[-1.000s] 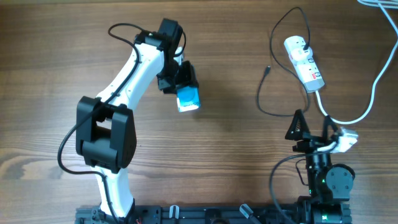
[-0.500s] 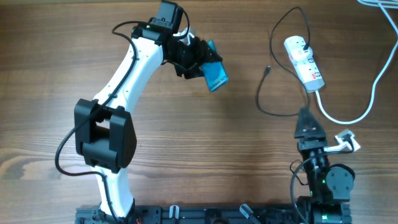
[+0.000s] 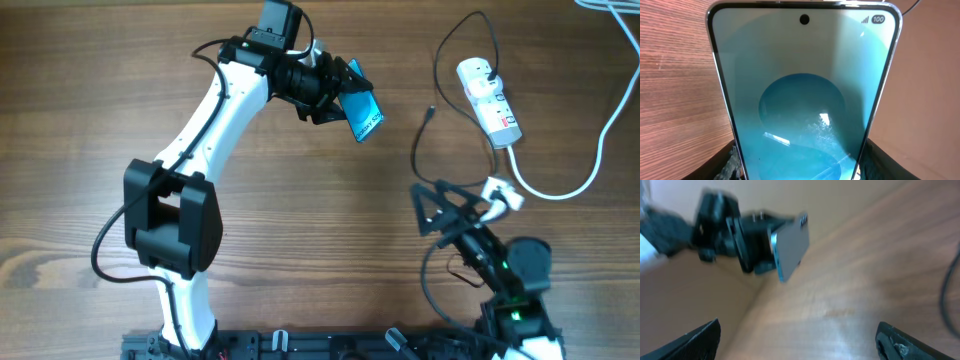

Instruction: Plug charger to phone and switch on socket

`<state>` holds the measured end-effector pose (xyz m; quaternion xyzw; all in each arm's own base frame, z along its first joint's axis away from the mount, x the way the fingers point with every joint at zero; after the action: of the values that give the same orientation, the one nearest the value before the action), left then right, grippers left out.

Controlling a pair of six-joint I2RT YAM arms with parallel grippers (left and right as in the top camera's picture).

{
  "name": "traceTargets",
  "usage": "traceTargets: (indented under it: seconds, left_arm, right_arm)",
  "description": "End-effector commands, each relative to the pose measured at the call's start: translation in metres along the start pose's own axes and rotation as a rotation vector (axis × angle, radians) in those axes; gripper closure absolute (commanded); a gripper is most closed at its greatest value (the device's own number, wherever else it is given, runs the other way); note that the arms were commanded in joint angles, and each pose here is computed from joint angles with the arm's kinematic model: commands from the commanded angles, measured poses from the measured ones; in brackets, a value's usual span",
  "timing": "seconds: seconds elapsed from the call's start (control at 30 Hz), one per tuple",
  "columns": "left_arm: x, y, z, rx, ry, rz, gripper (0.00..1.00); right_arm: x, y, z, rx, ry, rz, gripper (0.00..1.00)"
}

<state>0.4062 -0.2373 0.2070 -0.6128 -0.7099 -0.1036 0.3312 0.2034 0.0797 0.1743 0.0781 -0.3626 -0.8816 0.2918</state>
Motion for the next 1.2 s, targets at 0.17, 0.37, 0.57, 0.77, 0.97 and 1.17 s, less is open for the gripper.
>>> traceTargets:
  seconds: [0.17,0.37,0.57,0.77,0.97,1.17]
  left_arm:
    - [-0.01,-0.01,-0.014,0.012,-0.009,0.014,0.56]
    - [-0.02,-0.017,-0.018,0.017,0.013,0.007,0.57]
    - [-0.023,-0.019,-0.018,0.025,0.021,0.006,0.56]
    - [-0.032,-0.03,-0.022,0.006,0.027,0.032,0.56]
    - [-0.039,-0.039,-0.023,0.002,0.039,0.055,0.56]
    - [-0.039,-0.042,-0.025,0.0,0.025,0.079,0.56]
  right_arm:
    - [-0.072,0.013,0.015,0.086,0.067,0.088,0.01]
    - [-0.111,0.017,0.008,0.11,0.09,0.05,0.14]
    - [-0.129,0.024,0.012,0.116,0.061,0.0,0.17]
    - [-0.13,0.027,0.011,0.116,0.043,-0.019,0.32]
    - [-0.13,0.026,0.01,0.114,0.035,-0.018,0.42]
    - [-0.131,0.024,0.007,0.109,0.024,-0.005,0.58]
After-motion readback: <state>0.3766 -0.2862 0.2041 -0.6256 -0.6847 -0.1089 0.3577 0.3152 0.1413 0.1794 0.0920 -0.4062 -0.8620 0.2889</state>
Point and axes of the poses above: each gripper's point midway between its finger pads, its own x axis back along the fingers, its own z axis along the line the jaws close on, y = z × x, the point moved 6 cm from there along x, back along the fingers, and after that the axes turned 1 degree about x, right-handed, at the moved point
